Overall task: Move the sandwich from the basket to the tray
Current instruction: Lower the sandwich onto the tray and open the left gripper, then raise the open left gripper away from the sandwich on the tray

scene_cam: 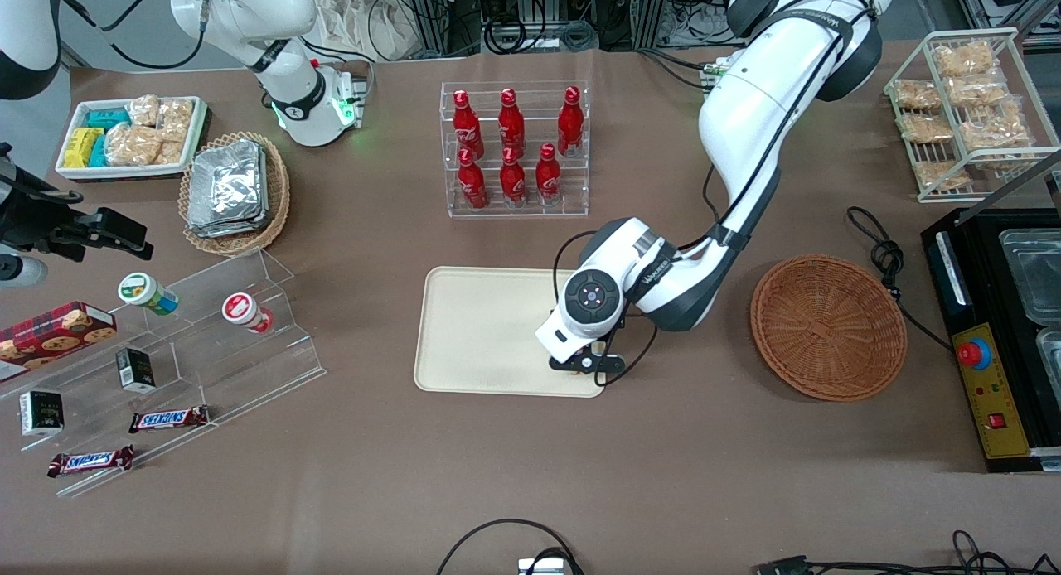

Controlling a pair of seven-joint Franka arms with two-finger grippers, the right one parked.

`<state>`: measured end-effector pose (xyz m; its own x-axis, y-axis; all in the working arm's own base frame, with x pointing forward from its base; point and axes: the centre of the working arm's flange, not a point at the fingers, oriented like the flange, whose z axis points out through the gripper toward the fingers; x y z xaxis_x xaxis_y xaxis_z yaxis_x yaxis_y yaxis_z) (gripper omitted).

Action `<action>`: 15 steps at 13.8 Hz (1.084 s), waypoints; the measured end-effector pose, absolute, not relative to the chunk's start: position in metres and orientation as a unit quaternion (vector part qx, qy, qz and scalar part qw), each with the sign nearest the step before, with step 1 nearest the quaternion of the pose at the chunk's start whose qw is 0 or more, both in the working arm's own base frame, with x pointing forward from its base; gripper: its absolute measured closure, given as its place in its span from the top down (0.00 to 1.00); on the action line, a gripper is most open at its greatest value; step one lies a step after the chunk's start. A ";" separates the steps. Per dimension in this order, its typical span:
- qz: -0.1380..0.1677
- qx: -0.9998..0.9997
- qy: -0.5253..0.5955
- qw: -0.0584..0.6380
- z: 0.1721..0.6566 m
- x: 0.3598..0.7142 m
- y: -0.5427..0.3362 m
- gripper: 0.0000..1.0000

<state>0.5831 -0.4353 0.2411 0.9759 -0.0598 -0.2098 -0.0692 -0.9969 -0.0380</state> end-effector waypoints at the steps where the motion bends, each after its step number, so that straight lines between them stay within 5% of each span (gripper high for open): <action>1: 0.106 -0.994 0.031 0.025 0.245 0.583 -0.434 0.36; 7: 0.075 -0.997 0.004 0.032 0.337 0.601 -0.399 0.96; 11: 0.058 -0.996 -0.034 0.051 0.398 0.603 -0.322 1.00; 15: 0.044 -0.994 -0.035 0.089 0.441 0.549 -0.271 1.00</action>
<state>0.5494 -0.2711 0.4414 0.9937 0.0772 -0.0817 0.0614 -0.9816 -0.1809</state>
